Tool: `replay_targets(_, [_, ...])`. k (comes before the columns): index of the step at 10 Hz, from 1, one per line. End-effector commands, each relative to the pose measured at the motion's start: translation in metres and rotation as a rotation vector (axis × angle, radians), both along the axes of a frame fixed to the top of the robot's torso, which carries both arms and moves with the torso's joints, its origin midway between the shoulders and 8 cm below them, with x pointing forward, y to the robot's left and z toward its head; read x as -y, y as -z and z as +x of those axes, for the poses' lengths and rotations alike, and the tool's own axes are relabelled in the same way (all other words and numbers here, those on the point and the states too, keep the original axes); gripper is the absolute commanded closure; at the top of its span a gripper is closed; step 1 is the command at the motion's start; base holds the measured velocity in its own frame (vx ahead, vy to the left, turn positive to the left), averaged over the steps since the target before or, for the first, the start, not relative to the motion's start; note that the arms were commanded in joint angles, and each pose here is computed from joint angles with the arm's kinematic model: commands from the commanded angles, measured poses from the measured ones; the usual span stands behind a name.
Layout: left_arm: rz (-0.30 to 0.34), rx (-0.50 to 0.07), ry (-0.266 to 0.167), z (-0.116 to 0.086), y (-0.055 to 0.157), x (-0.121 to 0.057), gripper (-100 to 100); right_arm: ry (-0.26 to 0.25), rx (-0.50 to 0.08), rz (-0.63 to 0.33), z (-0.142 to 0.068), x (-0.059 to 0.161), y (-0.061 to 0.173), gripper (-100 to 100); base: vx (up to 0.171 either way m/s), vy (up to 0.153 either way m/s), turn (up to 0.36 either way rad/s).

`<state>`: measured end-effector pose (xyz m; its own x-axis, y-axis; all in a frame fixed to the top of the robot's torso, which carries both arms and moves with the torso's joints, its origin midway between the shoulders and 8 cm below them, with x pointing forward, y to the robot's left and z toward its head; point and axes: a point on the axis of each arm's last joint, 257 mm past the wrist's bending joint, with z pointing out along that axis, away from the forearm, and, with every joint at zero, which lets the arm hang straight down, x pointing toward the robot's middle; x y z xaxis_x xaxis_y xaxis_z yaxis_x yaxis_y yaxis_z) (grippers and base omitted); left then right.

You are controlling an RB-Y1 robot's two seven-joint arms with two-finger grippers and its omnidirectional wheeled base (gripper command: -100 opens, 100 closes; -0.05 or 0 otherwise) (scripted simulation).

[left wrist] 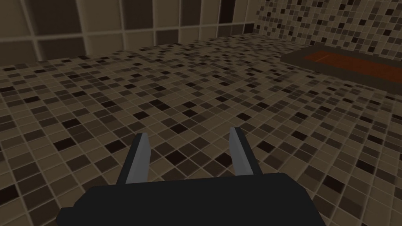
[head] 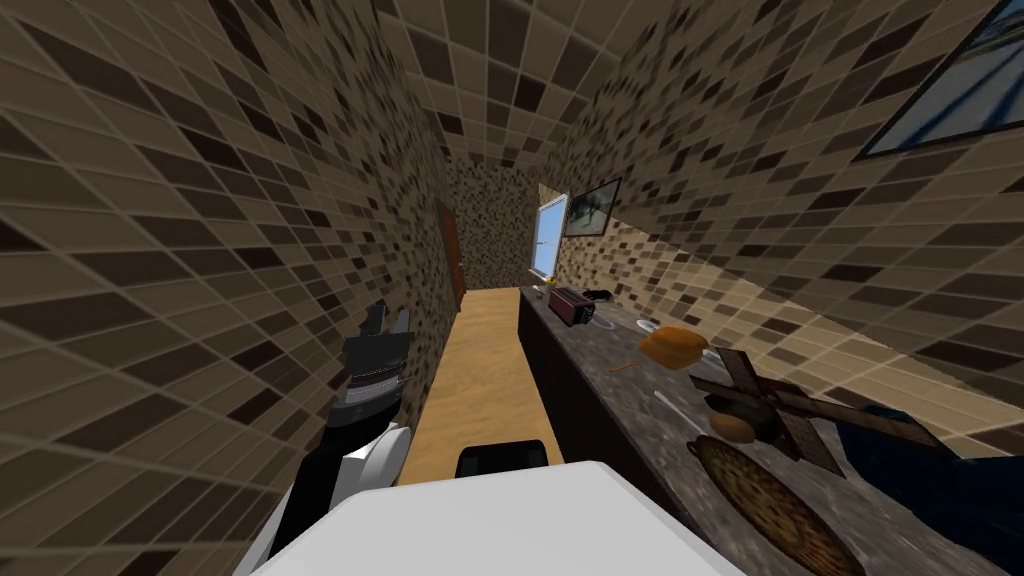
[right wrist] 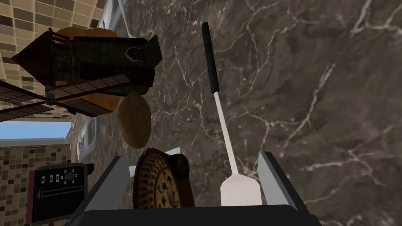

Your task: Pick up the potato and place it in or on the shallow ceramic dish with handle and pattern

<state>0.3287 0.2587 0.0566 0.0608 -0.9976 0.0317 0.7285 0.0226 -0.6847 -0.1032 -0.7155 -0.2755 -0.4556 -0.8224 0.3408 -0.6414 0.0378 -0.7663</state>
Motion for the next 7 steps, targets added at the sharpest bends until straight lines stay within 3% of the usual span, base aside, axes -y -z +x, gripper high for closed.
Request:
replay_targets(1, [0.000,0.000,0.000,0.000,0.000,0.000,0,-0.062,-0.042,0.004,0.000,-0.004,0.000,-100,0.094,-0.094,0.251])
replay_targets(7, [0.000,0.000,0.000,0.000,0.000,0.000,0,-0.226,-0.172,0.073,-0.010,-0.033,0.020,-100,0.146,-0.145,0.286])
